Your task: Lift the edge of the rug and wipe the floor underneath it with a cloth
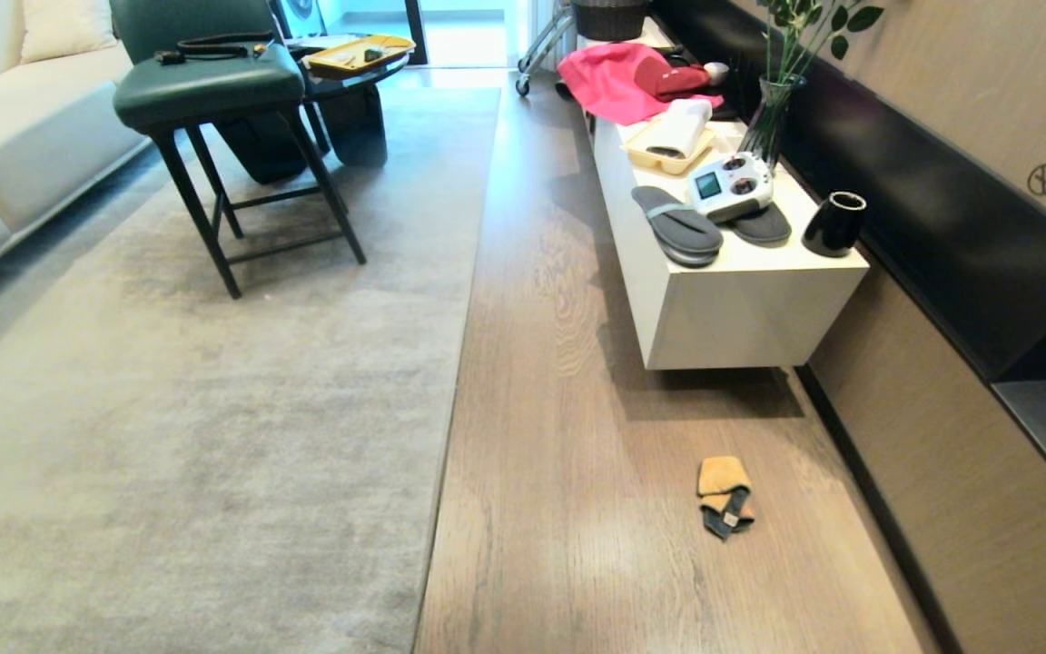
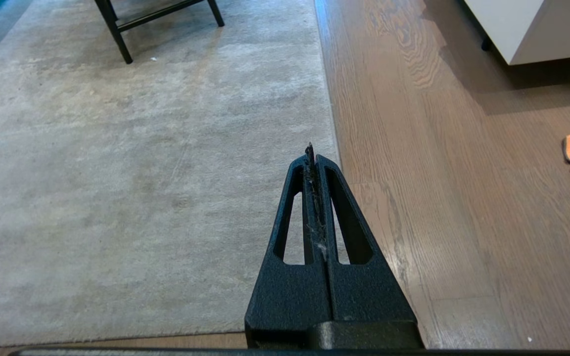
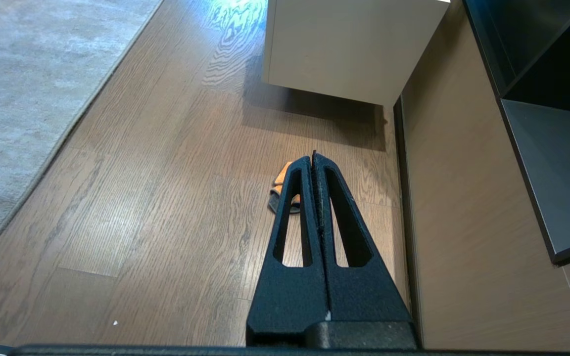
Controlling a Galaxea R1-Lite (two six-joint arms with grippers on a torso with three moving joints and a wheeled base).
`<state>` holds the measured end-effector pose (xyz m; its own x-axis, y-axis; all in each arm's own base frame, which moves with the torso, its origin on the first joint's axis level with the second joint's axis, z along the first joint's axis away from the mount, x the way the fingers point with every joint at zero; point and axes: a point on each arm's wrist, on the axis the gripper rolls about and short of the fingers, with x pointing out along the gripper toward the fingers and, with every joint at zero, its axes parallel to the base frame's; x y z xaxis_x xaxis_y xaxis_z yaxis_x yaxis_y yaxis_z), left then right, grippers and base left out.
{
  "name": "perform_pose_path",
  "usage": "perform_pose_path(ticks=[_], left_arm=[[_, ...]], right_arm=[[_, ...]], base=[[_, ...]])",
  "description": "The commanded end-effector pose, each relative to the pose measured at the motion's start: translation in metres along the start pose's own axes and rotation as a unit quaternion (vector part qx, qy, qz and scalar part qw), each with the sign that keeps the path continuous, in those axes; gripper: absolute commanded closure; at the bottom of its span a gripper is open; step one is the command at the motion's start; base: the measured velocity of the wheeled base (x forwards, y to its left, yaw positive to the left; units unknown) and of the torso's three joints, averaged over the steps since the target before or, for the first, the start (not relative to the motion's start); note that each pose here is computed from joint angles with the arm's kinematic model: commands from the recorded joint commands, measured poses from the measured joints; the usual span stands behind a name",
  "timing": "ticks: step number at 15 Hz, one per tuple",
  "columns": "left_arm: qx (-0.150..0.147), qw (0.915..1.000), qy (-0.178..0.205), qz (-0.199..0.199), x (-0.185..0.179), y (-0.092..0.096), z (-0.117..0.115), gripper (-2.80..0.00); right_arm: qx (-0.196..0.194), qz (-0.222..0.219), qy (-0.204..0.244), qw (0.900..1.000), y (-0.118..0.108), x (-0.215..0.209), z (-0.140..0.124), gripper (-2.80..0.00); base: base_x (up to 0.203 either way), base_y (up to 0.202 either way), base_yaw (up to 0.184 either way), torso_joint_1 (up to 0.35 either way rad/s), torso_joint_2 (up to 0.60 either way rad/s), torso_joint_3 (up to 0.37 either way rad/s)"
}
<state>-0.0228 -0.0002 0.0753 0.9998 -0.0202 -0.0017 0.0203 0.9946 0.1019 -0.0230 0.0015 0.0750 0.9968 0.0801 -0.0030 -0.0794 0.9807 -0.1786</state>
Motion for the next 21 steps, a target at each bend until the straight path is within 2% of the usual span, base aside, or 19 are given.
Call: perform_pose_path(ticks=[1, 13, 21], left_arm=[[0.000, 1.0000, 0.000, 0.000, 0.0000, 0.0000, 0.0000, 0.00], [0.000, 1.0000, 0.000, -0.001, 0.0000, 0.0000, 0.0000, 0.00], [0.000, 1.0000, 0.000, 0.000, 0.0000, 0.0000, 0.0000, 0.00]], right_arm=[[-0.001, 0.001, 0.001, 1.000, 0.0000, 0.0001, 0.0000, 0.00], [-0.001, 0.001, 0.001, 1.000, 0.0000, 0.0001, 0.0000, 0.00], [-0.001, 0.001, 0.001, 1.000, 0.0000, 0.0001, 0.0000, 0.00]], base=[[0.000, 0.000, 0.000, 0.000, 0.00, 0.000], [0.000, 0.000, 0.000, -0.001, 0.00, -0.007], [0.000, 0.000, 0.000, -0.057, -0.35, -0.411]])
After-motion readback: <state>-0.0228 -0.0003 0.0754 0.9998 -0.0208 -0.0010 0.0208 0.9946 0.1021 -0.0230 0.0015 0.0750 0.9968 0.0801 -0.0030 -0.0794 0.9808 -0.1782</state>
